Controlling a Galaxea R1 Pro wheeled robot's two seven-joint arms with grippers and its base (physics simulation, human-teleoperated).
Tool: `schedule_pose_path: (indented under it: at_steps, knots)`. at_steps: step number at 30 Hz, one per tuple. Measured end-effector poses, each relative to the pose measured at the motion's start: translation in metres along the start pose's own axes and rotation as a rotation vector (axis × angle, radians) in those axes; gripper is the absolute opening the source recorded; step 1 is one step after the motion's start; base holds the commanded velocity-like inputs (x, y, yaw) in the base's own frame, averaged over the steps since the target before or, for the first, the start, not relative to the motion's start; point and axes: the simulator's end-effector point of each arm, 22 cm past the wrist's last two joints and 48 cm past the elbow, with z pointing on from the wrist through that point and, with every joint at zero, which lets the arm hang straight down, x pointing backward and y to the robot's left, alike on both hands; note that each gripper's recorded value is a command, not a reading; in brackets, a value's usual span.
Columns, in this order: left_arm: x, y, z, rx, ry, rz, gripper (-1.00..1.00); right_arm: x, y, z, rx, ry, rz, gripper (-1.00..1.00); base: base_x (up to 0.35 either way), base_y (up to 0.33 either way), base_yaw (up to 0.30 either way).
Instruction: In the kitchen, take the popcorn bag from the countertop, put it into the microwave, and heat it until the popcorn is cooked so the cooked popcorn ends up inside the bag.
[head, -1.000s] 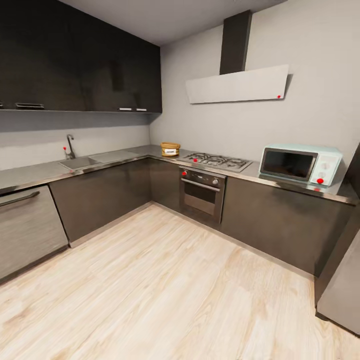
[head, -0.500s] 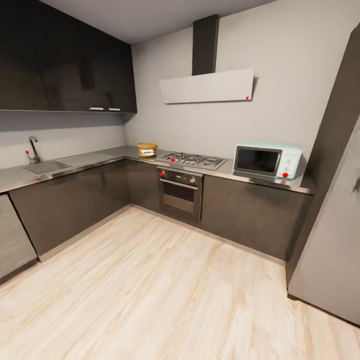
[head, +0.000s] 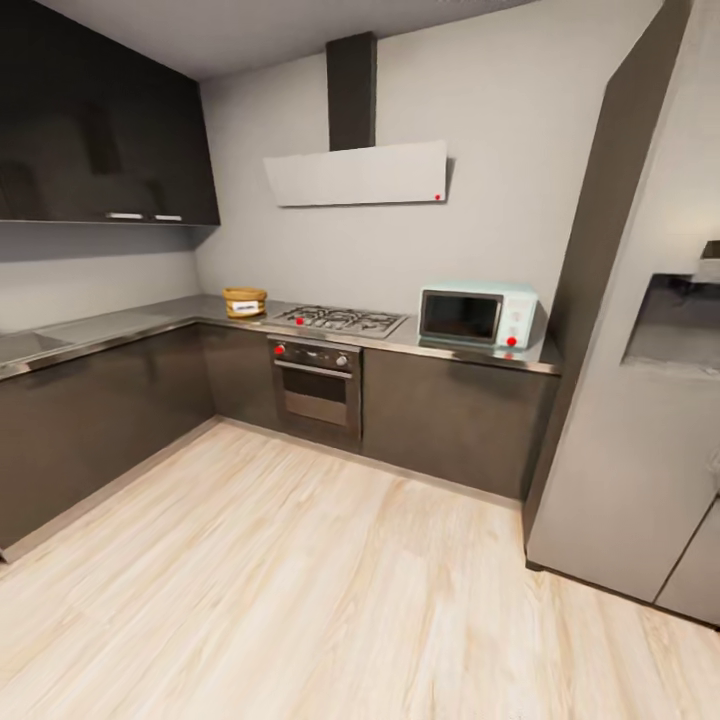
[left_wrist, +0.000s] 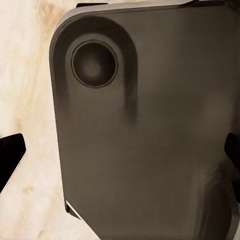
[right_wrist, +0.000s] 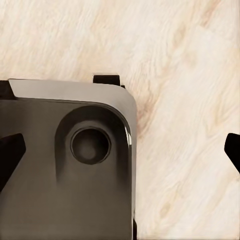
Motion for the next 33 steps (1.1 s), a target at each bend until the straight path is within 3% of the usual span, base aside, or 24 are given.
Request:
schedule_pose_path:
  at_steps: [33]
  knots:
    - [-0.0002, 0.0000, 0.0000, 0.000, 0.000, 0.000, 1.00, 0.0000, -0.0003, 0.0000, 0.001, 0.000, 0.000, 1.00, 0.000, 0.000, -0.296]
